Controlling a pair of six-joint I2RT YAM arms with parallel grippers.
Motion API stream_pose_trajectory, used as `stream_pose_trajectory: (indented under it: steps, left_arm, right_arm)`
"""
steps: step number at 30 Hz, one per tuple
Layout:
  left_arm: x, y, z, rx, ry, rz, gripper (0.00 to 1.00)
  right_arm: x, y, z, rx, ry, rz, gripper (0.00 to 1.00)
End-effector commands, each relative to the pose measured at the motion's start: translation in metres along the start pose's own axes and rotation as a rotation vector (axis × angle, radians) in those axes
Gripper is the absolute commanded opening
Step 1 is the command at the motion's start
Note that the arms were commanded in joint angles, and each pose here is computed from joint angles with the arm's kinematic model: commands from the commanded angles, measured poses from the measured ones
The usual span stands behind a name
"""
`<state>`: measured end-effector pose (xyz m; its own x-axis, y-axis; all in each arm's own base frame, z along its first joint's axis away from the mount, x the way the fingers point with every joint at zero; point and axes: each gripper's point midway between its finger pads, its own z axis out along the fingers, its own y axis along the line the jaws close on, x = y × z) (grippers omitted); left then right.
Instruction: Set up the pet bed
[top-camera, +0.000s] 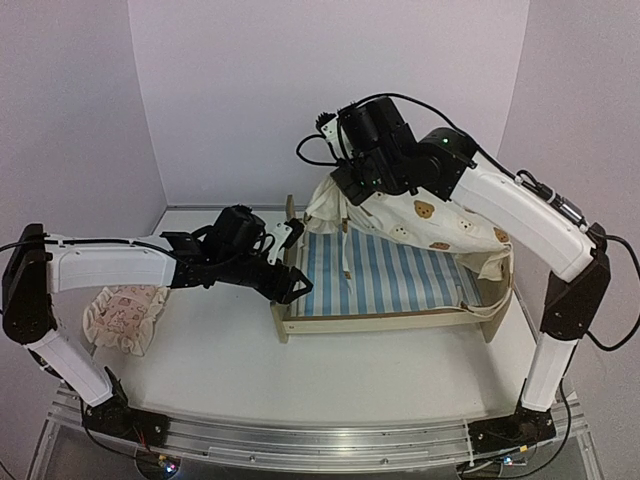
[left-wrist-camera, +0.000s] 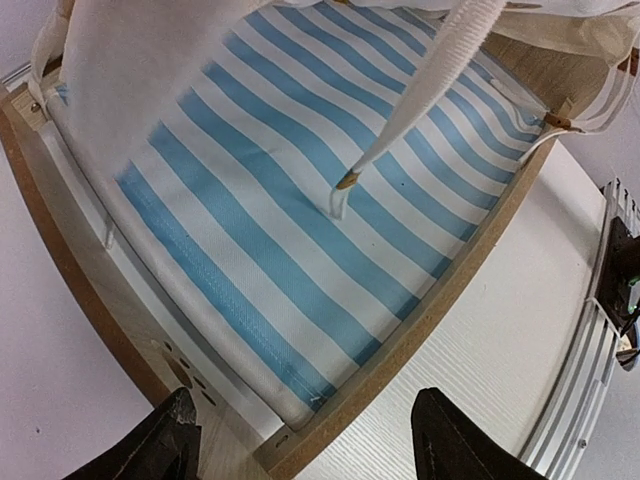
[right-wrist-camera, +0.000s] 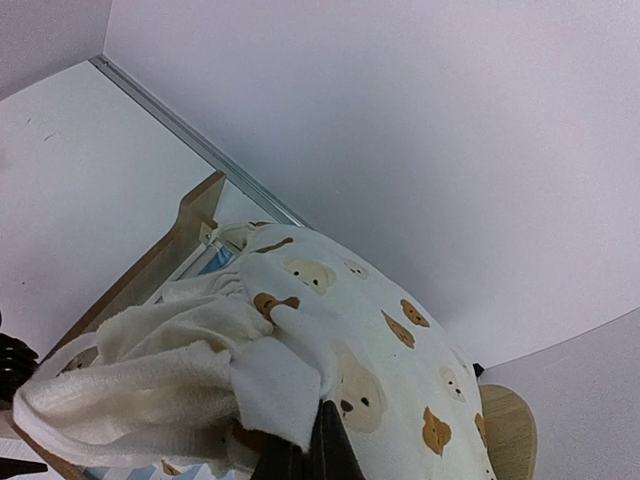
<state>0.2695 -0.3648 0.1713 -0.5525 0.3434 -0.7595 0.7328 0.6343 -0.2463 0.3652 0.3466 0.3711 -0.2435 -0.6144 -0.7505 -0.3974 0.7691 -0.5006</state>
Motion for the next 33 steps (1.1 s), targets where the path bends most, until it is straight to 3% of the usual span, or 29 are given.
stream_pose_trajectory:
  steps: [1, 8, 15, 27, 30, 33]
  left_arm:
    - [-0.04, -0.015, -0.007, 0.055, -0.115, 0.036, 0.7]
    - [-0.04, -0.016, -0.021, 0.049, -0.133, 0.041, 0.64]
    - [-0.035, -0.017, -0.041, 0.042, -0.148, 0.053, 0.64]
    - [-0.054, -0.03, -0.023, 0.098, -0.204, 0.1, 0.69]
    - [-0.06, -0.033, -0.018, 0.114, -0.216, 0.109, 0.64]
    - [-0.07, -0.04, -0.014, 0.152, -0.241, 0.12, 0.51]
  right_arm:
    - [-0.018, -0.024, -0.023, 0.038, -0.083, 0.094, 0.0]
    - [-0.01, -0.02, -0.028, -0.003, -0.077, 0.11, 0.0]
    - [-0.005, -0.019, -0.04, -0.061, -0.091, 0.143, 0.0]
    - [-0.003, -0.018, -0.048, -0.099, -0.1, 0.167, 0.0]
    - [-0.002, -0.018, -0.05, -0.105, -0.1, 0.171, 0.0]
    - [-0.001, -0.017, -0.05, -0.11, -0.1, 0.175, 0.0]
